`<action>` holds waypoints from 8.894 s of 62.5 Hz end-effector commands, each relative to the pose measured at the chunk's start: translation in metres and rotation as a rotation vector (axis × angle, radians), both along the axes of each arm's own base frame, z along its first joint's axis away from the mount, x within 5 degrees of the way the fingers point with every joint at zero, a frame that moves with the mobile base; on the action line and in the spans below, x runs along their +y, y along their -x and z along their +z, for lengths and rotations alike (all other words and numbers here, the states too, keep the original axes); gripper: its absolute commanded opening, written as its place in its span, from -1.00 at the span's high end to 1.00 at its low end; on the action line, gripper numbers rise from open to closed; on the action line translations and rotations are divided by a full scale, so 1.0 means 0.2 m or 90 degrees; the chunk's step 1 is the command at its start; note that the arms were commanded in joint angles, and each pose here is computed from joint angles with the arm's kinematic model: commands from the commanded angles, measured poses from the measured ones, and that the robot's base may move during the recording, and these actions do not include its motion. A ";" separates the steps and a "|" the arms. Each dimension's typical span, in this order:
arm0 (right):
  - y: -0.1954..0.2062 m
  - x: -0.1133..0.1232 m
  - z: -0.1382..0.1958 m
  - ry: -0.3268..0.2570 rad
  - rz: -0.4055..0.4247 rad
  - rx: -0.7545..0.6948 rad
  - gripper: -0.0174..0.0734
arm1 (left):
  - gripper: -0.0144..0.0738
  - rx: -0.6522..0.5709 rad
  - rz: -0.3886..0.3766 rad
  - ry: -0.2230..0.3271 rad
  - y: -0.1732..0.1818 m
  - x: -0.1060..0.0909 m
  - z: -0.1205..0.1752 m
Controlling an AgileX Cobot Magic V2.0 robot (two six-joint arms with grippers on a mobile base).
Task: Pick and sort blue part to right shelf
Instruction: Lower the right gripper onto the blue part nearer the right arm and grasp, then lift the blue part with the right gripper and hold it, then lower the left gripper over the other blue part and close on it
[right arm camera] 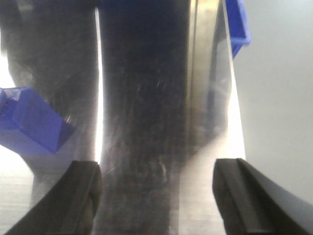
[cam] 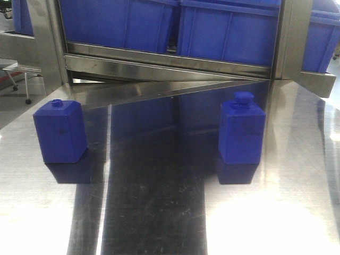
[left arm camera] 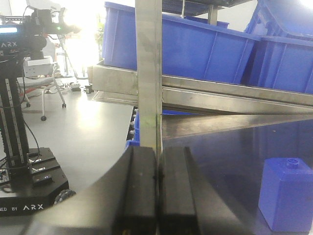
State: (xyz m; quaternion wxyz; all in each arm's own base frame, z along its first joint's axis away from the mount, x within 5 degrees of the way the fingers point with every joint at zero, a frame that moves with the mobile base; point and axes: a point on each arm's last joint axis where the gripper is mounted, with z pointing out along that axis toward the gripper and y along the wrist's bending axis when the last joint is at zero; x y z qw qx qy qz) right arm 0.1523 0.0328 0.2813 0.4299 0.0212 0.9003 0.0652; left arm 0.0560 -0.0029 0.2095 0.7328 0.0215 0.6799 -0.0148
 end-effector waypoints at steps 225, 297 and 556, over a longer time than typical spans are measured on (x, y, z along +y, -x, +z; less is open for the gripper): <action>-0.42 -0.09 0.08 0.053 0.014 -0.104 -0.17 | 0.39 -0.053 0.000 0.015 0.01 0.00 0.01; 0.45 -0.15 0.16 0.092 -0.012 -0.592 -0.17 | 0.39 -0.053 0.000 0.015 0.01 0.00 0.01; 0.45 -0.15 0.16 0.092 -0.012 -0.592 -0.17 | -0.84 0.944 -0.010 -0.014 -1.27 -0.79 0.39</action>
